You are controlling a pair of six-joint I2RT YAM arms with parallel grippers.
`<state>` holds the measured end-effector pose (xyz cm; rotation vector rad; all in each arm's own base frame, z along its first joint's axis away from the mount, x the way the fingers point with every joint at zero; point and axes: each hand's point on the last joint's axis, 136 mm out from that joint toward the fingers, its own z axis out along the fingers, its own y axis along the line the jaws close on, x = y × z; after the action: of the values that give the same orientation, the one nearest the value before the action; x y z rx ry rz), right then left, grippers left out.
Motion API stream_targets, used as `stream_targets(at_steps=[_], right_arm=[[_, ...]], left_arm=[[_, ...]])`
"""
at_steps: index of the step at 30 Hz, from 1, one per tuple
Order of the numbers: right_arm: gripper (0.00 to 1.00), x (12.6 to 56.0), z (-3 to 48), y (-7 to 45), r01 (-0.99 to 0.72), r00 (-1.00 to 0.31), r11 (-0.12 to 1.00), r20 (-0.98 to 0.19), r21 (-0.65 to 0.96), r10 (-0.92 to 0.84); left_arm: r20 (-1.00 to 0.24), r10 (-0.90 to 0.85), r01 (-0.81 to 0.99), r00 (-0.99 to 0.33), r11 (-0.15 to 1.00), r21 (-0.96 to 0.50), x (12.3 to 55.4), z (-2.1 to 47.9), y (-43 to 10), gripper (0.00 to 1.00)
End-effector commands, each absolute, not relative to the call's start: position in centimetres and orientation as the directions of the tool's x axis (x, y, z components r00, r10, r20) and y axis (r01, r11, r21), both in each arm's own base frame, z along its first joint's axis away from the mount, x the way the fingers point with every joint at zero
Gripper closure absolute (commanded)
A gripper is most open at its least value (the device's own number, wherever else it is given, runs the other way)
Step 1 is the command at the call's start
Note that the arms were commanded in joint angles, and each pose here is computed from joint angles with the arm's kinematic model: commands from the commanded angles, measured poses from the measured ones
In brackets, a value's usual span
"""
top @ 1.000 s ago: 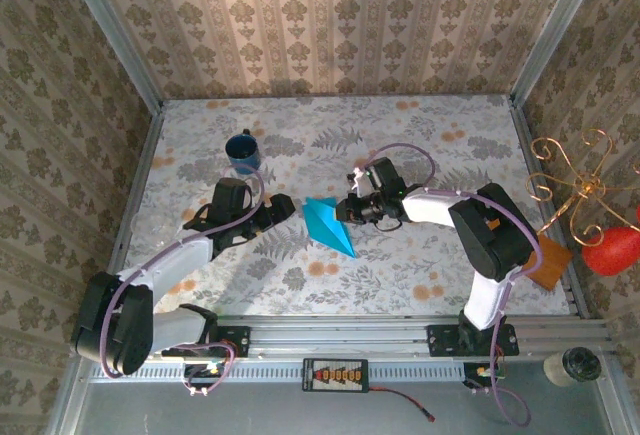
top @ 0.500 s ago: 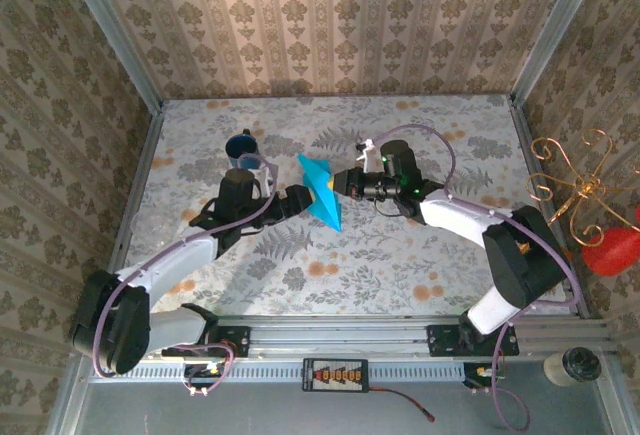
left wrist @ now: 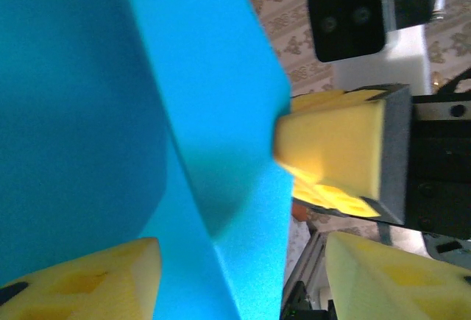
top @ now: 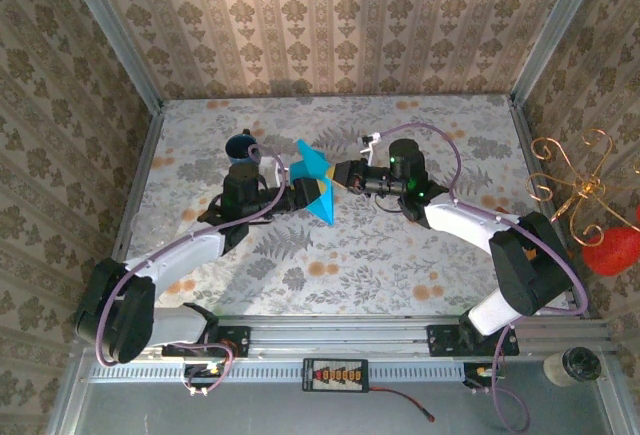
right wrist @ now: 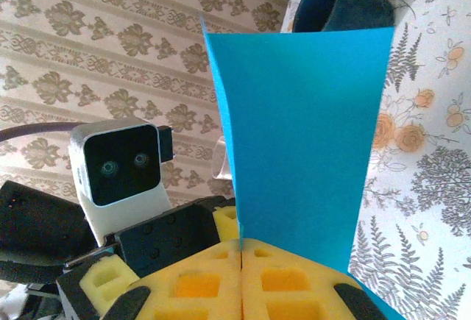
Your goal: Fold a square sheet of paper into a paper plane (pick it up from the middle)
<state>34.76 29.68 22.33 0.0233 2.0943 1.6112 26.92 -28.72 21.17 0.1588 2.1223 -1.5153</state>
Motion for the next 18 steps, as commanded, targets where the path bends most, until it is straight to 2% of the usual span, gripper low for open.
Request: stream_targets(at_steps=[1,10,18], right_arm=[[0.92,34.37,24.05,29.59,-0.302,-0.876,0.240,-0.368,0.922,0.311],[0.92,34.36,24.44,29.27,-0.299,-0.878,0.218,-0.357,0.929,0.319],[0.91,34.37,24.02,28.88,-0.287,-0.881,0.222,-0.348,0.932,0.322]], left_arm=[[-0.512,-0.188,0.454,-0.838,0.279,-0.846,26.44,23.38,-29.60,0.42],[-0.522,-0.183,0.467,-0.833,0.272,-0.841,26.41,23.47,-29.75,0.49],[-0.526,-0.186,0.471,-0.830,0.272,-0.839,26.48,23.63,-29.75,0.59]])
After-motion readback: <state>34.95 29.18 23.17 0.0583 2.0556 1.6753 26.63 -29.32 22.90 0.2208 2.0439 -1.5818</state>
